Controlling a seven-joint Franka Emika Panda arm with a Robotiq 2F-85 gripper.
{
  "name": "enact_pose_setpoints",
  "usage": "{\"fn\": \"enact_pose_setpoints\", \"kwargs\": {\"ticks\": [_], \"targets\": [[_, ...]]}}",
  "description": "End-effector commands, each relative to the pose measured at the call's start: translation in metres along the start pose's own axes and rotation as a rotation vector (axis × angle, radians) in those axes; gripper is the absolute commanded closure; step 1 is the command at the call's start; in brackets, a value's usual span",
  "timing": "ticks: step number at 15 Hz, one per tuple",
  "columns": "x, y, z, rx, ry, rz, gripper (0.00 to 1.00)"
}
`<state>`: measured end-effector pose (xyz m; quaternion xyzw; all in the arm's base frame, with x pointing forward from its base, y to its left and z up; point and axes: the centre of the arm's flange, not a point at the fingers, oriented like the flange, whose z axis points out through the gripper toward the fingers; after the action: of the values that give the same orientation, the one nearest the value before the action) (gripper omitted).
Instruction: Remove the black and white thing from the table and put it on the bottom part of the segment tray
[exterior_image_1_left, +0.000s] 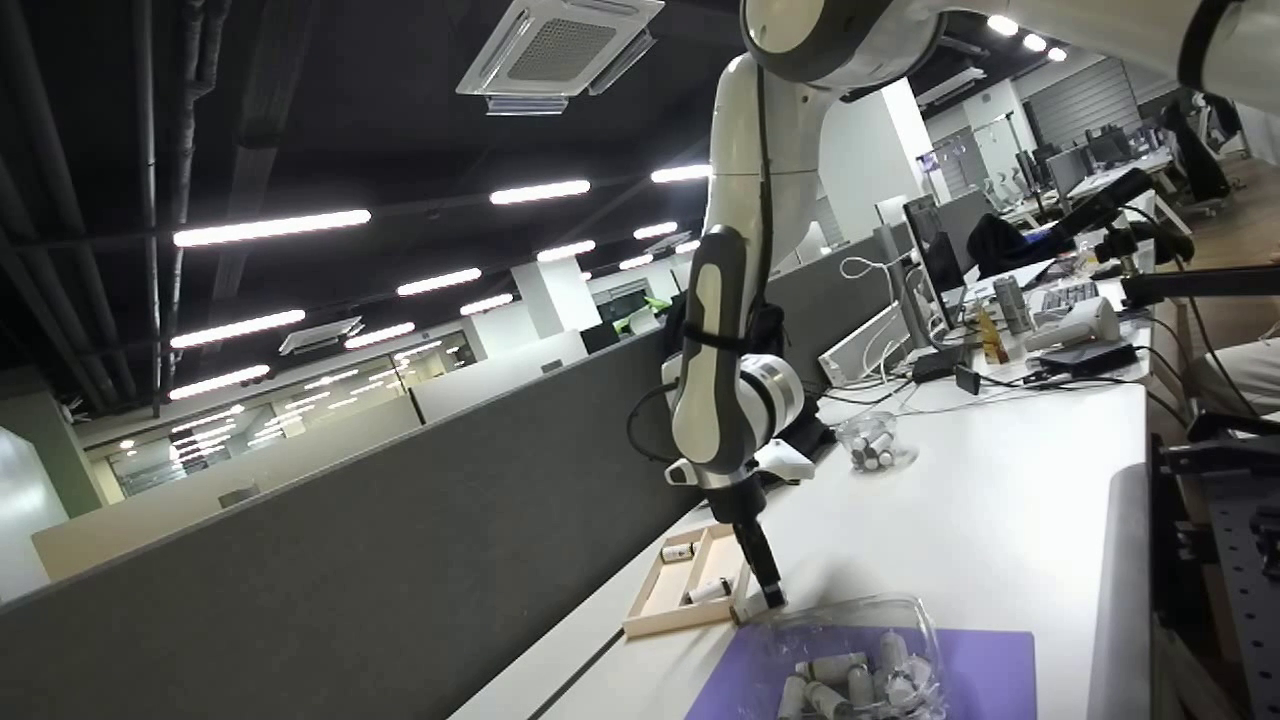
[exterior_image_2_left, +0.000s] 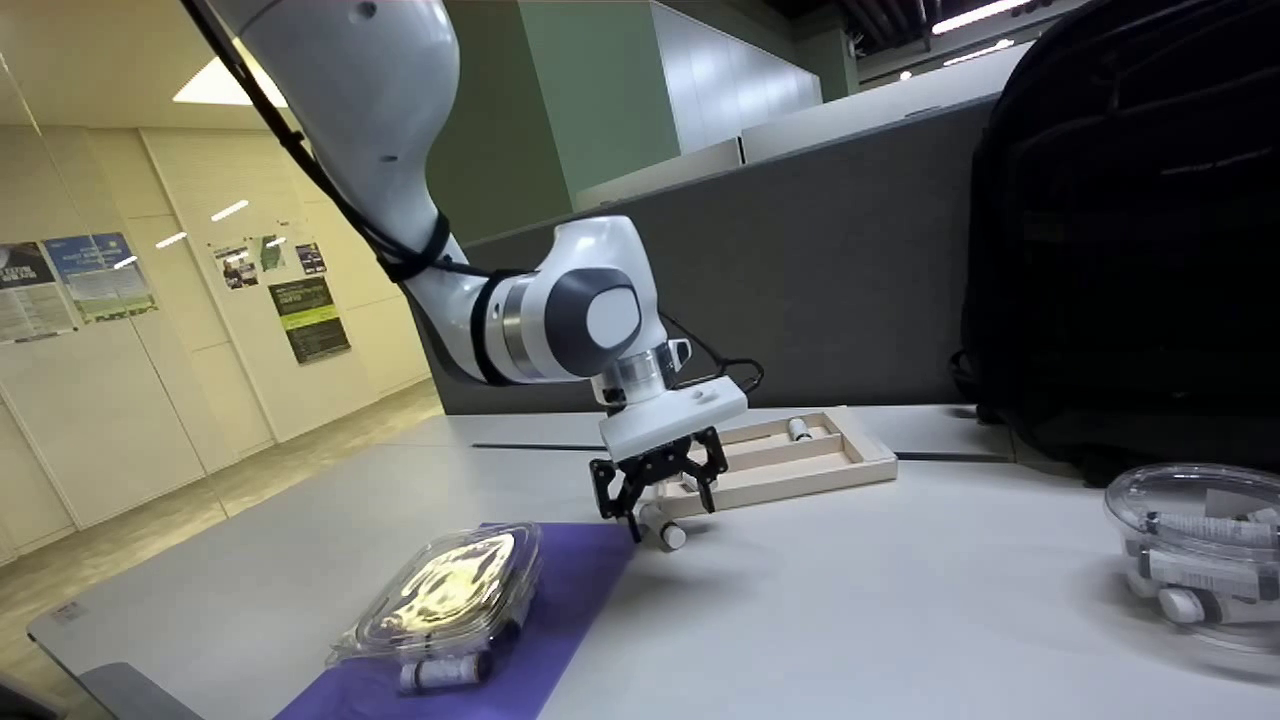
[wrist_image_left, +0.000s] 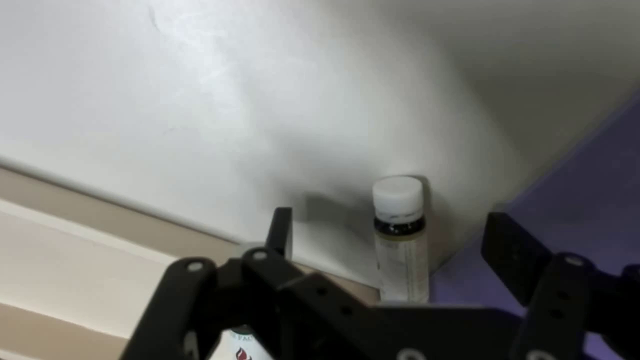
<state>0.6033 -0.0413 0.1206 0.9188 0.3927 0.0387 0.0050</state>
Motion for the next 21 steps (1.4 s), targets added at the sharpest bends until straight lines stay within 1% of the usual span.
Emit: {"fn": "enact_pose_setpoints", "kwargs": {"ticks": [1,3,5,6,10,12,15,16,18,21], "targets": [[0.012,0.005,0.004,-0.015,0.022,-0.02,0.33],[0.016,0.003,0.006,-0.007,0.026,-0.029,0.49],[0.018,-0.001,0.007,0.005,0.028,-0.041,0.61],[0.019,-0.003,0.007,0.01,0.031,-0.047,0.69],[0.023,-0.014,-0.002,0.025,0.054,-0.081,0.95],[0.024,-0.019,-0.009,0.034,0.075,-0.097,0.93],[0.029,-0.026,-0.024,0.057,0.109,-0.117,0.93],[0.032,-0.027,-0.031,0.05,0.126,-0.114,0.93],[0.038,-0.018,-0.043,0.039,0.165,-0.058,0.93],[0.044,0.011,-0.056,0.039,0.205,0.067,0.93]]}}
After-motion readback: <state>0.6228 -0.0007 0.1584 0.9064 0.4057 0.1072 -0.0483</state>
